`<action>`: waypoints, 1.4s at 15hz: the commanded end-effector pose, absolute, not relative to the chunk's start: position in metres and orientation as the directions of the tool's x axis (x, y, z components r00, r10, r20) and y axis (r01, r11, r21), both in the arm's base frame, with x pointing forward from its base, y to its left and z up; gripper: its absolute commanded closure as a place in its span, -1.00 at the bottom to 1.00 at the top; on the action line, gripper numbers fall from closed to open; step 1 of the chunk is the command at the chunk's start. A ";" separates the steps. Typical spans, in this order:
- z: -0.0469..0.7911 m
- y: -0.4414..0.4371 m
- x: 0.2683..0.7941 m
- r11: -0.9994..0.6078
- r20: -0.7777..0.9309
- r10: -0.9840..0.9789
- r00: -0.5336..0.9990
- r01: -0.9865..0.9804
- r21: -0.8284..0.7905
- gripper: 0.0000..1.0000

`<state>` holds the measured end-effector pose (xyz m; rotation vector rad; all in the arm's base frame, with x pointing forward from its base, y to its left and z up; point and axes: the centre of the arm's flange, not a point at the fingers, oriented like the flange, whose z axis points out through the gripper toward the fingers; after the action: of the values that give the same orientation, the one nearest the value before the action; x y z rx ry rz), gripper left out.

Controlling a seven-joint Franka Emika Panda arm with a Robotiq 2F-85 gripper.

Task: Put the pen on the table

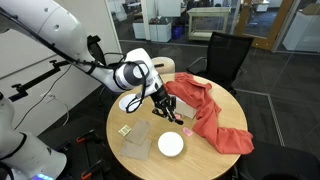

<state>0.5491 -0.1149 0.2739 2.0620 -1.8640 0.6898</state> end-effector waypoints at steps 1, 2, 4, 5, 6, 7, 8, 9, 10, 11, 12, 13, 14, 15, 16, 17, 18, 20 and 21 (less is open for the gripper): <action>0.297 -0.076 0.528 -0.220 0.476 -0.870 0.131 -0.966 -0.135 0.91; 0.299 -0.066 0.527 -0.240 0.471 -0.869 0.151 -0.961 -0.135 0.91; 0.298 -0.046 0.527 -0.281 0.451 -0.870 0.198 -0.952 -0.124 0.91; 0.295 -0.035 0.527 -0.306 0.436 -0.870 0.229 -0.945 -0.113 0.91; 0.292 -0.025 0.526 -0.329 0.424 -0.869 0.257 -0.939 -0.103 0.91; 0.287 -0.015 0.525 -0.354 0.414 -0.864 0.288 -0.931 -0.091 0.91; 0.283 -0.005 0.524 -0.374 0.402 -0.860 0.314 -0.924 -0.077 0.91; 0.277 0.004 0.523 -0.397 0.387 -0.855 0.345 -0.916 -0.062 0.91; 0.273 0.011 0.521 -0.419 0.375 -0.849 0.372 -0.907 -0.049 0.91; 0.268 0.020 0.517 -0.441 0.356 -0.844 0.402 -0.897 -0.035 0.91; 0.264 0.027 0.514 -0.464 0.341 -0.836 0.429 -0.886 -0.023 0.91; 0.259 0.035 0.509 -0.486 0.324 -0.828 0.457 -0.874 -0.009 0.91; 0.253 0.042 0.504 -0.510 0.309 -0.818 0.485 -0.860 0.003 0.91; 0.248 0.050 0.499 -0.535 0.287 -0.807 0.517 -0.845 0.017 0.91; 0.242 0.056 0.495 -0.555 0.277 -0.794 0.541 -0.831 0.029 0.91; 0.237 0.062 0.491 -0.578 0.257 -0.782 0.568 -0.815 0.039 0.91; 0.230 0.069 0.487 -0.602 0.246 -0.767 0.593 -0.797 0.047 0.91; 0.215 0.081 0.480 -0.650 0.219 -0.732 0.646 -0.758 0.064 0.91; 0.208 0.086 0.477 -0.672 0.214 -0.711 0.670 -0.737 0.072 0.91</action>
<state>0.4864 0.0742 0.2233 2.6570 -1.2920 0.2911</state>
